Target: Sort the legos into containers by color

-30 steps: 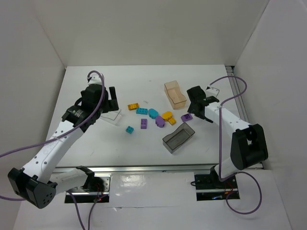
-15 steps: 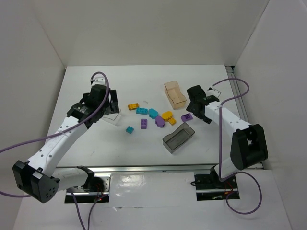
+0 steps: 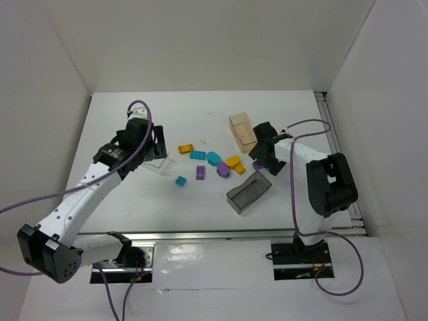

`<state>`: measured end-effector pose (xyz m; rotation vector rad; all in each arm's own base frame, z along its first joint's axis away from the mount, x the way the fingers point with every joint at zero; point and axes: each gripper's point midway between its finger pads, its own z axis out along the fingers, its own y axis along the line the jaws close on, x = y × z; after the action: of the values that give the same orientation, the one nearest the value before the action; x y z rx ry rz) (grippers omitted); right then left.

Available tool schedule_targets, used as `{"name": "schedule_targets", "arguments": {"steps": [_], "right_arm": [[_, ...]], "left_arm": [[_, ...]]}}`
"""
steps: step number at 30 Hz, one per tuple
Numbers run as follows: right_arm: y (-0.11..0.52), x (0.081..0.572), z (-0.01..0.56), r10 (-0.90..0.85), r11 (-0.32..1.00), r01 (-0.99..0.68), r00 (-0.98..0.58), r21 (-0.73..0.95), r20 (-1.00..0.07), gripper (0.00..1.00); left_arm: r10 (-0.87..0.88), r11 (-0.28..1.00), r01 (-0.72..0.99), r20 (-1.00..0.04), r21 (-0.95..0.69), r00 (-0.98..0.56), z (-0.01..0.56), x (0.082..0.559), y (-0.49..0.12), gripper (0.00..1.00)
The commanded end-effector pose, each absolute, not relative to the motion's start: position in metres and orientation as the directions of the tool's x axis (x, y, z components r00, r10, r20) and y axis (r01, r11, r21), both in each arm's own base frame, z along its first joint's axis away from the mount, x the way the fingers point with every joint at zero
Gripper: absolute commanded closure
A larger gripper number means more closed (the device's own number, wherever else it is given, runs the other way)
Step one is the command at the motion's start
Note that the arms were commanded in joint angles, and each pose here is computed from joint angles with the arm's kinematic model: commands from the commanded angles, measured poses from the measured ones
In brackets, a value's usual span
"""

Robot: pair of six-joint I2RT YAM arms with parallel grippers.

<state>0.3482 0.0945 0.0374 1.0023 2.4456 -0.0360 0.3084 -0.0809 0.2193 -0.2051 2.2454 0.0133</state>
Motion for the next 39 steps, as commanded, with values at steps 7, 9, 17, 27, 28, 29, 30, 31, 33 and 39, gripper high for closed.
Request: {"name": "schedule_targets", "arguments": {"steps": [7,9,17,27,28,29,30,31,33,39], "right_arm": [[0.106,0.386,0.040,0.699,0.690,0.675,-0.527,0.263,-0.482,0.08],[0.103,0.384,0.028,0.695,0.687,0.695,-0.541,0.214,-0.474,0.10],[0.098,0.391,0.022,0.679,0.682,0.711,-0.527,0.172,-0.512,0.36],[0.087,0.390,0.091,0.620,0.696,0.692,-0.446,0.191,-0.646,0.68],[0.084,0.388,0.099,0.601,0.709,0.681,-0.449,0.183,-0.661,0.68],[0.083,0.391,0.113,0.597,0.714,0.670,-0.432,0.202,-0.677,0.68],[0.082,0.390,0.130,0.591,0.725,0.651,-0.418,0.227,-0.690,0.68],[0.085,0.390,0.143,0.556,0.759,0.613,-0.435,0.219,-0.709,0.68],[0.086,0.387,0.157,0.525,0.793,0.569,-0.454,0.218,-0.720,0.68],[0.124,0.342,0.176,0.383,0.915,0.343,-0.568,0.214,-0.728,0.67]], "left_arm": [[-0.139,0.988,-0.133,-0.778,-0.072,-0.612,0.218,0.308,-0.084,0.00],[-0.139,0.988,-0.134,-0.778,-0.071,-0.613,0.216,0.311,-0.085,0.00],[-0.136,0.989,-0.128,-0.771,-0.072,-0.623,0.213,0.311,-0.087,0.00],[-0.136,0.989,-0.128,-0.771,-0.072,-0.623,0.213,0.311,-0.087,0.00],[-0.136,0.989,-0.128,-0.771,-0.072,-0.623,0.213,0.311,-0.087,0.00],[-0.136,0.989,-0.128,-0.771,-0.072,-0.623,0.213,0.311,-0.087,0.00],[-0.145,0.988,-0.133,-0.770,-0.079,-0.621,0.213,0.311,-0.088,0.00],[-0.148,0.988,-0.133,-0.775,-0.083,-0.615,0.216,0.311,-0.087,0.00],[-0.148,0.988,-0.133,-0.775,-0.084,-0.615,0.216,0.311,-0.087,0.00],[-0.152,0.987,-0.132,-0.781,-0.090,-0.606,0.221,0.307,-0.086,0.00]]}}
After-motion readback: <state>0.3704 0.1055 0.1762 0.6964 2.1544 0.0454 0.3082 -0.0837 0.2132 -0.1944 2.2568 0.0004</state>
